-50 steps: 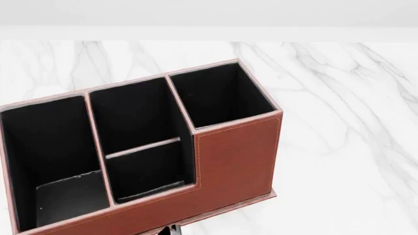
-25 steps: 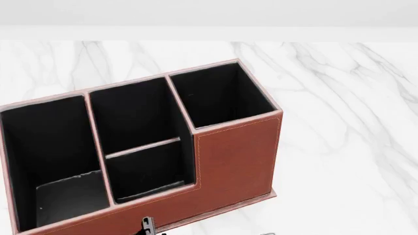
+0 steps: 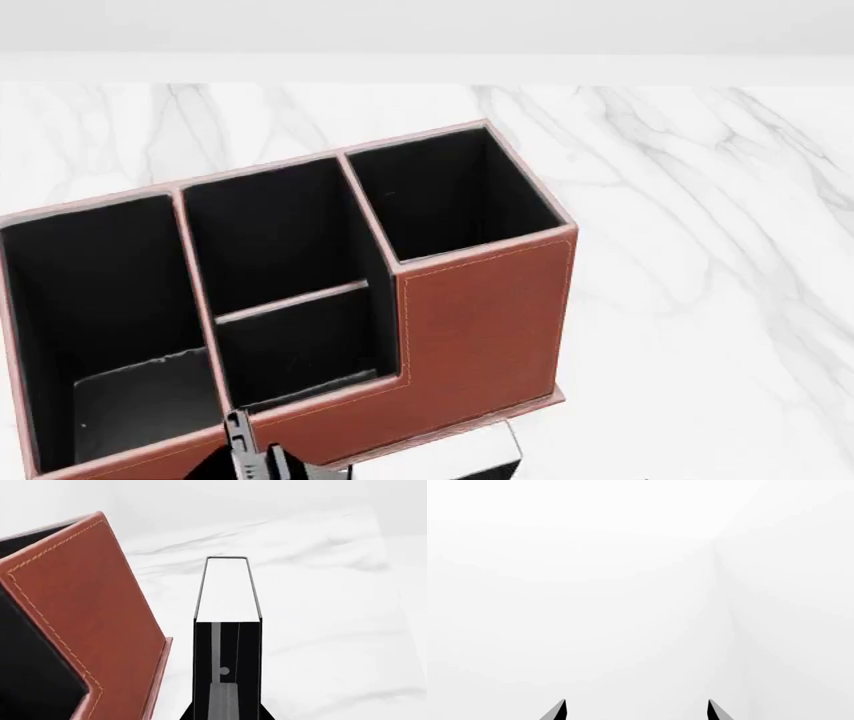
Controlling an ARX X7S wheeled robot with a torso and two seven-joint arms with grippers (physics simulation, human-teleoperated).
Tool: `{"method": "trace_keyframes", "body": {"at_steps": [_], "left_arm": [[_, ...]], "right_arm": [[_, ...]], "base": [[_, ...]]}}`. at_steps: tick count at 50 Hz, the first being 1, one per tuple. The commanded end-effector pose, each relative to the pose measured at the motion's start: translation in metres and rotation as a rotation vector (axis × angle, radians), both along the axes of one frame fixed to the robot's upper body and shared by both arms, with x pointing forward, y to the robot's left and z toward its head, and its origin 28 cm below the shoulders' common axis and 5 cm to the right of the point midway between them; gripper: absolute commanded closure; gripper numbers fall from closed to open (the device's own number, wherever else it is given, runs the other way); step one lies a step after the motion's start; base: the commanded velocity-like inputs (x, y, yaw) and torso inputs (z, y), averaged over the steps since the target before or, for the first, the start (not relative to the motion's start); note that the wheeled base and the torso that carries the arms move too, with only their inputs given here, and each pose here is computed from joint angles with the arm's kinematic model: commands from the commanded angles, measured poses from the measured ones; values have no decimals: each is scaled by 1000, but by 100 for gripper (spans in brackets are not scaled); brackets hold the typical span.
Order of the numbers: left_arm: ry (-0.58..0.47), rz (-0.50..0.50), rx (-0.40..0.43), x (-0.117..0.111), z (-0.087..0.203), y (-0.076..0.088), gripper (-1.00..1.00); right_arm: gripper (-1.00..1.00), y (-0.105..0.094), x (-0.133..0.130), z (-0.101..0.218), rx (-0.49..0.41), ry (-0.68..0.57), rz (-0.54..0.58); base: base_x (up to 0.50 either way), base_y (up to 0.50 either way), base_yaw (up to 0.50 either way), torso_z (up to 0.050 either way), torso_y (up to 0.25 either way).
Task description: Pick up the book and place it in the back compartment of the caddy.
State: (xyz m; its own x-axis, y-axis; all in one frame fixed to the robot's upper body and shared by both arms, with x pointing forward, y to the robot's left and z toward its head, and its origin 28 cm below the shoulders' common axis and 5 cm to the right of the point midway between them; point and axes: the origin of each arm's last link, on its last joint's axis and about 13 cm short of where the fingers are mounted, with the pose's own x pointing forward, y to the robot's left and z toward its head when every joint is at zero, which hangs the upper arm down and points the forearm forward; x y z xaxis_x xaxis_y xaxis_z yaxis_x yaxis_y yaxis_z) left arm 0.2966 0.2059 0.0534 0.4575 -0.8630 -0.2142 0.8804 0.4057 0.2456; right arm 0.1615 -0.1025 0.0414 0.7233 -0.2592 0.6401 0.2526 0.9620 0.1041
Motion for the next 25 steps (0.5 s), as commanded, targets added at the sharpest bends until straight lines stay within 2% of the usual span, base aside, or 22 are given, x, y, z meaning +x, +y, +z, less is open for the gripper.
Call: {"method": "trace_keyframes", "body": {"at_steps": [1,12,25], "left_arm": [[-42,49,-104,-1,24,8,100],[-67,75,-189,-4,31,16,100],[-100,114,-223,-10,46,28,100]], "right_arm": [[-100,1,1,-1,-3,3,3],[-100,2,1,-1,-7,5,4],[-100,2,1,-2,-10,6,5]], "base": [[0,0,0,0,0],[0,0,0,0,1],[0,0,0,0,1]]}}
